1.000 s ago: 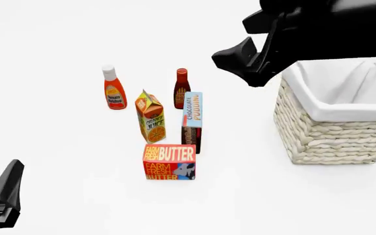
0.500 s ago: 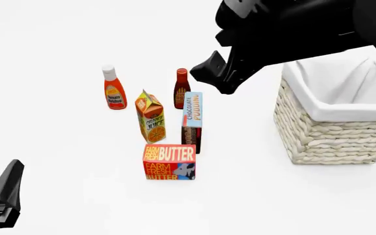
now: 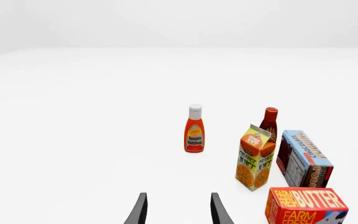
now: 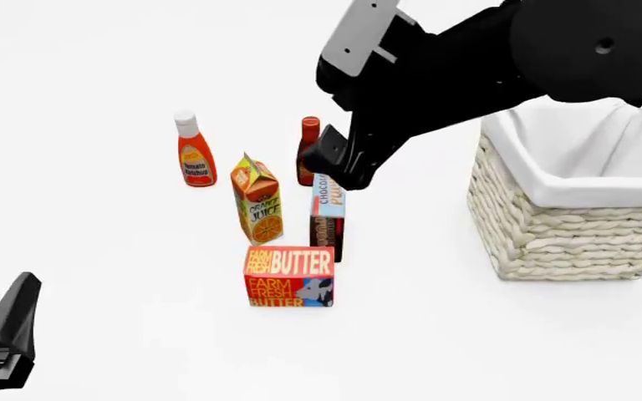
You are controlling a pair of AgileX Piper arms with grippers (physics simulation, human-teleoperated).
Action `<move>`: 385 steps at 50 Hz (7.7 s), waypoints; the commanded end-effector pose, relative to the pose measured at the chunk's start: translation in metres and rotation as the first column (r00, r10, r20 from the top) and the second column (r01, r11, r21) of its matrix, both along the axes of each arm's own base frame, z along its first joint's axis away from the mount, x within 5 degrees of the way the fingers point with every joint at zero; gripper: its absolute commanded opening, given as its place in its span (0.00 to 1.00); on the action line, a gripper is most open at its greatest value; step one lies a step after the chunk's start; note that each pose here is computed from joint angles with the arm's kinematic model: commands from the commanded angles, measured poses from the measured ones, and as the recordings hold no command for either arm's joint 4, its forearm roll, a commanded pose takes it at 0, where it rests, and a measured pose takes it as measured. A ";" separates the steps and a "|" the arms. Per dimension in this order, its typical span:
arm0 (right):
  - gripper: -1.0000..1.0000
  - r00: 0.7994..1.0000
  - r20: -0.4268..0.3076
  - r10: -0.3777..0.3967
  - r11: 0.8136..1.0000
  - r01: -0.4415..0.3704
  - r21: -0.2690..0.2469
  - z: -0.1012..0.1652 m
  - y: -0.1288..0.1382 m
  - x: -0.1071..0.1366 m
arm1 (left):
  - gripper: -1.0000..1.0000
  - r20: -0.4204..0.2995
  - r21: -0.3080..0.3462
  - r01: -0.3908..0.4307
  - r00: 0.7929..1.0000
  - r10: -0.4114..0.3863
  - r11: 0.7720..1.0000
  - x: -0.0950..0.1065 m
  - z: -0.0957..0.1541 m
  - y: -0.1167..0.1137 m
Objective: Pick the butter and place it in the basket.
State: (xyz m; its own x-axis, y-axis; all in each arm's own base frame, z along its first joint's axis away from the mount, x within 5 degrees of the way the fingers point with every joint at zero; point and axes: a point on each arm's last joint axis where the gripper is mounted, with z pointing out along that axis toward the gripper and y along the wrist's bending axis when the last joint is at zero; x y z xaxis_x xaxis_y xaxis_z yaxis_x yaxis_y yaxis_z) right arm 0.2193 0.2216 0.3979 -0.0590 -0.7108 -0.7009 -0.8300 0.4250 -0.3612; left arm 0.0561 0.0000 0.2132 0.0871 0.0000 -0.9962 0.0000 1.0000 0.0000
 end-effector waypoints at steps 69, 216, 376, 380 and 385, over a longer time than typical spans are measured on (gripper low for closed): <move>1.00 0.982 -0.125 0.139 0.968 -0.161 -0.191 -0.068 0.059 0.006 | 1.00 0.000 0.000 0.000 1.000 0.000 1.000 0.000 0.000 0.000; 1.00 0.966 -0.205 0.155 0.940 -0.208 -0.272 -0.121 0.123 0.045 | 1.00 0.000 0.000 0.000 1.000 0.000 1.000 0.000 0.000 0.000; 1.00 0.959 -0.256 0.122 0.931 -0.199 -0.304 -0.163 0.136 0.060 | 1.00 0.000 0.000 0.000 1.000 0.000 1.000 0.000 0.000 0.000; 1.00 0.958 -0.260 0.120 0.930 -0.199 -0.308 -0.165 0.136 0.061 | 1.00 0.000 0.000 0.000 1.000 0.000 1.000 0.000 0.000 0.000; 1.00 0.958 -0.261 0.116 0.929 -0.197 -0.312 -0.168 0.134 0.064 | 1.00 0.000 0.000 0.000 1.000 0.000 1.000 0.000 0.000 0.000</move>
